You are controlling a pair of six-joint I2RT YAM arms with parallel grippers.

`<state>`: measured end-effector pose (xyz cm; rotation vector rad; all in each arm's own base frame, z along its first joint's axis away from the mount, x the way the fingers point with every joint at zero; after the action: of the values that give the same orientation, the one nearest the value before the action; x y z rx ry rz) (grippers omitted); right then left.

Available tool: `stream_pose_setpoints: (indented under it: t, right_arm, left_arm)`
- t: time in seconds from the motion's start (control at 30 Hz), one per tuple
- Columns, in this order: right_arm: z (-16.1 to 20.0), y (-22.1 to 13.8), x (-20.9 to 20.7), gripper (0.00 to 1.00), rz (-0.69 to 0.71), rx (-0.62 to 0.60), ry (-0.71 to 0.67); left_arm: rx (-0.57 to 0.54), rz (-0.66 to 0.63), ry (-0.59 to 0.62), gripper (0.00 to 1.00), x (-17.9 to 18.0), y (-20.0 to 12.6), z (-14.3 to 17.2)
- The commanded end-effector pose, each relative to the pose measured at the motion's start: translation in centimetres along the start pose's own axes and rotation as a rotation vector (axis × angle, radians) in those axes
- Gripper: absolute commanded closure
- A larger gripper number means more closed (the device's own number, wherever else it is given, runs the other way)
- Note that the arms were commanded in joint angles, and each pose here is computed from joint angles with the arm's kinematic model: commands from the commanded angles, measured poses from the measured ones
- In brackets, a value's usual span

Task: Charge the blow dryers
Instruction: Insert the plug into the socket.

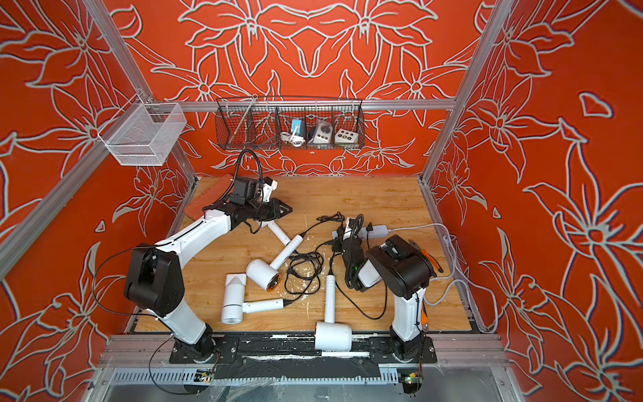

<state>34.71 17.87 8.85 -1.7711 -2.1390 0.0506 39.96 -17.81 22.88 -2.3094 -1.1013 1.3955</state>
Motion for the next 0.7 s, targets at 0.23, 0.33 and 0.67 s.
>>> stream_pose_setpoints:
  t: [0.23,0.33,0.67]
  right_arm:
    - [7.1,-0.8,-0.5,1.0,0.069,0.326,-0.084]
    - [7.2,-0.7,-0.5,1.0,0.09,0.345,-0.072]
    - [6.6,-1.7,0.5,1.0,0.092,0.448,-0.047]
  left_arm:
    - [-0.05,0.066,-0.026,0.7,0.0,-2.0,-1.2]
    - [-0.055,0.062,-0.031,0.7,0.3,-2.1,-1.3]
    - [-0.073,0.047,-0.042,0.7,1.1,-2.6,-1.6]
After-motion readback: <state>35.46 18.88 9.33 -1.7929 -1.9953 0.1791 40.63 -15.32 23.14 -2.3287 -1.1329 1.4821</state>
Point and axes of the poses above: each gripper's point midway between its finger pads, its own y axis out along the fingers, its own x axis along the line the jaws close on, z = x × y, the point moved 5 cm from there along -y, back along the fingers
